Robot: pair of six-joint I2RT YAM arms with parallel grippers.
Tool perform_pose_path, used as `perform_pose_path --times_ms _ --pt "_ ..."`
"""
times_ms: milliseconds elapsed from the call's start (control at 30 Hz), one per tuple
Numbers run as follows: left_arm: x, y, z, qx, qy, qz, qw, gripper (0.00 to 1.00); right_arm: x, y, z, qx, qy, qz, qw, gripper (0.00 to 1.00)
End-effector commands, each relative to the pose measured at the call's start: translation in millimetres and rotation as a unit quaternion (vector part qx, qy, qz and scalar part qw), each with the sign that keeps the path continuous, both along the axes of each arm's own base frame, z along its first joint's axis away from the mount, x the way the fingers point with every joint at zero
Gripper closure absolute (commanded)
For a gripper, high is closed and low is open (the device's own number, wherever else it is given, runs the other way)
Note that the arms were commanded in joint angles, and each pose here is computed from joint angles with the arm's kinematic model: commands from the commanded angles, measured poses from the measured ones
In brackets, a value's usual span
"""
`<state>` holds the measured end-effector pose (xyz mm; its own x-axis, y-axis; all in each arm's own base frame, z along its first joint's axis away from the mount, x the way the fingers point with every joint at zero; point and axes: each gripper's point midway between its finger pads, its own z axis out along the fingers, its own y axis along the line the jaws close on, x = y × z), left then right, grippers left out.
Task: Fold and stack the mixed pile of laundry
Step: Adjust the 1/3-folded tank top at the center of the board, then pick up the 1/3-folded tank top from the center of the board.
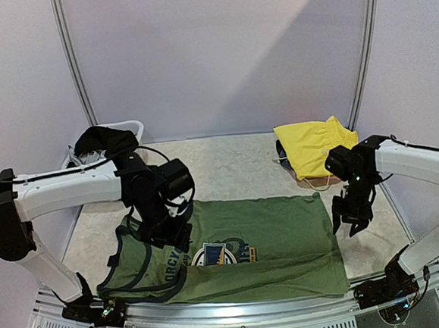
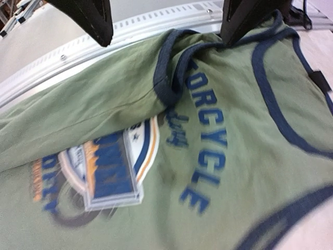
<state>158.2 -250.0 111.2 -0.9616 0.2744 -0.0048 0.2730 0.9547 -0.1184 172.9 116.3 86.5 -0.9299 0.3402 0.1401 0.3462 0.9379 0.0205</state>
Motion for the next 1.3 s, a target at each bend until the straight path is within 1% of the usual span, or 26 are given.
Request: perform_pose_path --times_ms 0,100,167,233,333,433,467,500,567,667,733,900,1000,1133,1267 --pt "43.3 4.9 25.3 0.024 -0.056 -0.003 0.998 0.25 43.8 -0.8 26.2 -0.005 -0.062 0.025 0.998 0.51" --pt "75.7 -1.1 36.3 0.021 -0.088 0.004 0.996 0.24 75.0 2.4 35.4 -0.011 -0.099 0.038 0.994 0.51" --pt "96.0 -4.7 39.4 0.016 -0.104 0.008 0.994 0.24 100.6 3.6 36.3 -0.025 -0.137 0.058 0.989 0.5" --pt "114.8 -8.8 40.2 0.013 -0.12 0.008 0.993 0.25 123.1 8.0 41.0 -0.022 -0.177 0.068 0.982 0.49" --pt "141.3 -7.1 31.3 0.02 -0.122 0.019 0.992 0.25 147.8 10.5 48.2 -0.009 -0.202 0.062 0.977 0.48" --pt "165.9 -1.5 14.7 0.021 -0.108 0.037 0.993 0.31 165.9 10.1 41.4 0.001 -0.189 0.055 0.98 0.49" --pt "172.1 -3.3 10.7 0.013 -0.104 0.039 0.994 0.32 171.5 9.0 36.1 0.001 -0.184 0.052 0.982 0.49" --pt "179.5 -6.3 5.6 0.004 -0.102 0.039 0.994 0.33 175.2 12.9 33.7 0.021 -0.179 0.047 0.983 0.49" --pt "192.6 -11.5 -4.4 -0.013 -0.097 0.037 0.995 0.37 185.4 14.3 26.7 0.036 -0.172 0.039 0.984 0.5" --pt "207.4 -19.6 -27.8 -0.027 -0.071 0.03 0.997 0.43 198.8 12.2 16.1 0.04 -0.165 0.034 0.985 0.51" --pt "212.2 -23.7 -39.9 -0.033 -0.055 0.026 0.998 0.47 205.2 12.7 4.9 0.039 -0.15 0.036 0.987 0.51" --pt "220.8 -26.7 -59.5 -0.036 -0.037 0.022 0.998 0.51 216.5 15.9 -16.0 0.035 -0.123 0.042 0.991 0.53" --pt "221.0 -22.1 -71.9 -0.035 -0.023 0.027 0.999 0.54 214.2 14.0 -34.2 0.023 -0.099 0.044 0.994 0.54" --pt "219.5 -16.8 -84.3 -0.038 -0.011 0.029 0.999 0.55 205.2 11.4 -54.6 0.017 -0.075 0.041 0.996 0.55" --pt "219.9 -11.2 -94.4 -0.028 -0.006 0.026 0.999 0.55 201.7 11.8 -66.3 0.018 -0.064 0.039 0.997 0.56"
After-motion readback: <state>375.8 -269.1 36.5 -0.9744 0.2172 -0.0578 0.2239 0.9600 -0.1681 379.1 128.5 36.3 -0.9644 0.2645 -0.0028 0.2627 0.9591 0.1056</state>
